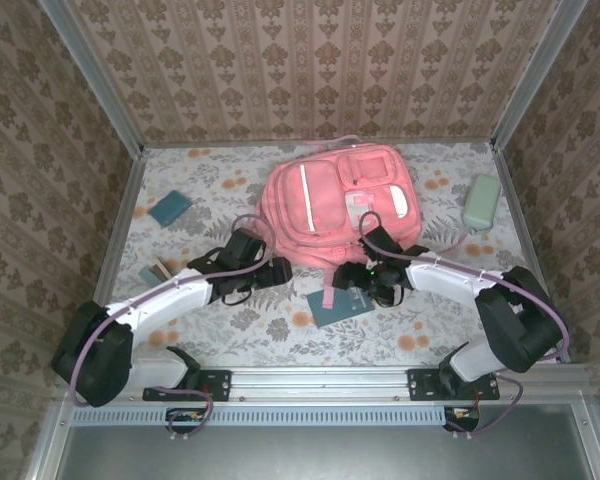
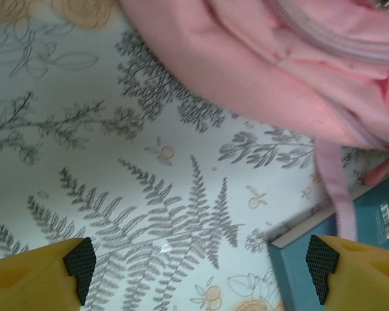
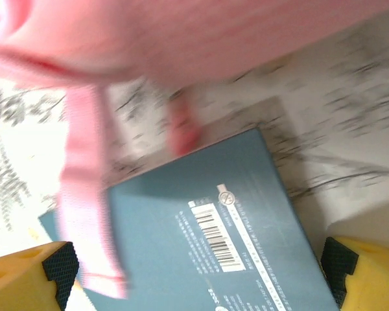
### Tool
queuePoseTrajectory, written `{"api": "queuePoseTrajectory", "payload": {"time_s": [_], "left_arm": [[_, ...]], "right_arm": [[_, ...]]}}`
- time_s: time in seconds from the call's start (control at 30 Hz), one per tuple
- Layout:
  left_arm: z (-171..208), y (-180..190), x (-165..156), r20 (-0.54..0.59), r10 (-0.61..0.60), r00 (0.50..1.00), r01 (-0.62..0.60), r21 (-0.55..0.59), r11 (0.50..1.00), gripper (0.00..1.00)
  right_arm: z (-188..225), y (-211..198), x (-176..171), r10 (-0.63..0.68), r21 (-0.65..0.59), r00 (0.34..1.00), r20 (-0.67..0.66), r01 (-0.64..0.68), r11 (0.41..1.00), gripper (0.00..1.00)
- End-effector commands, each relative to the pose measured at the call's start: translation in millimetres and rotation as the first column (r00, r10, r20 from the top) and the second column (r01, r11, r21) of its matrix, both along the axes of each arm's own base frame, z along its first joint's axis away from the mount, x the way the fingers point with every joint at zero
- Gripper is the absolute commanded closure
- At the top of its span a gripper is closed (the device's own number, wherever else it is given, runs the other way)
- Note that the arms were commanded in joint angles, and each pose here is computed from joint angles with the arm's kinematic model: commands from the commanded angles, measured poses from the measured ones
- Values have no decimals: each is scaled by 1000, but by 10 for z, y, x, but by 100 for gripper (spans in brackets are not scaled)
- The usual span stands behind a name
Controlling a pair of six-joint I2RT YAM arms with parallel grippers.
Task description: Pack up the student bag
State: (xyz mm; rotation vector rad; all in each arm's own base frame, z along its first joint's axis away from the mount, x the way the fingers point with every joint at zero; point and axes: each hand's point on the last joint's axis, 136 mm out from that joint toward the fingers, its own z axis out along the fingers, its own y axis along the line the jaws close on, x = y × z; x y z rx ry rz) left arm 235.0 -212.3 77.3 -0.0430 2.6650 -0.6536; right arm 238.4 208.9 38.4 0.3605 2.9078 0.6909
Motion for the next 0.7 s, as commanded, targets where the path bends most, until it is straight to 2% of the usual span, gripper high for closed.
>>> {"api": "queuePoseTrajectory", "payload": {"time_s": [0.0,0.1,0.17,0.5,0.6,0.67], "left_arm": [[-32,78,-70,-12,31,999,-31,0,1000,12],[-87,132,-138,-26,42,999,-42,1,999,12],[-113,154,-184,-34,49,998,-49,-8,999,14],[-285,161,-396,-97,87,991,-98,-109,989,28],[-320,127,-426,-110,83,990,-98,-134,986,34],[-343,114,-449,-121,78,990,-95,-140,986,36]], "right_arm": [[148,344,20,-39,116,999,-21,41,992,2],[184,593,-47,21,161,999,-29,-16,987,6],[177,676,-105,72,146,997,-27,-68,987,8],[-8,546,-256,286,-15,958,-2,-286,958,36],[-114,523,-288,308,-43,951,-22,-308,950,45],[-199,504,-312,312,-67,949,-43,-315,947,46]]}}
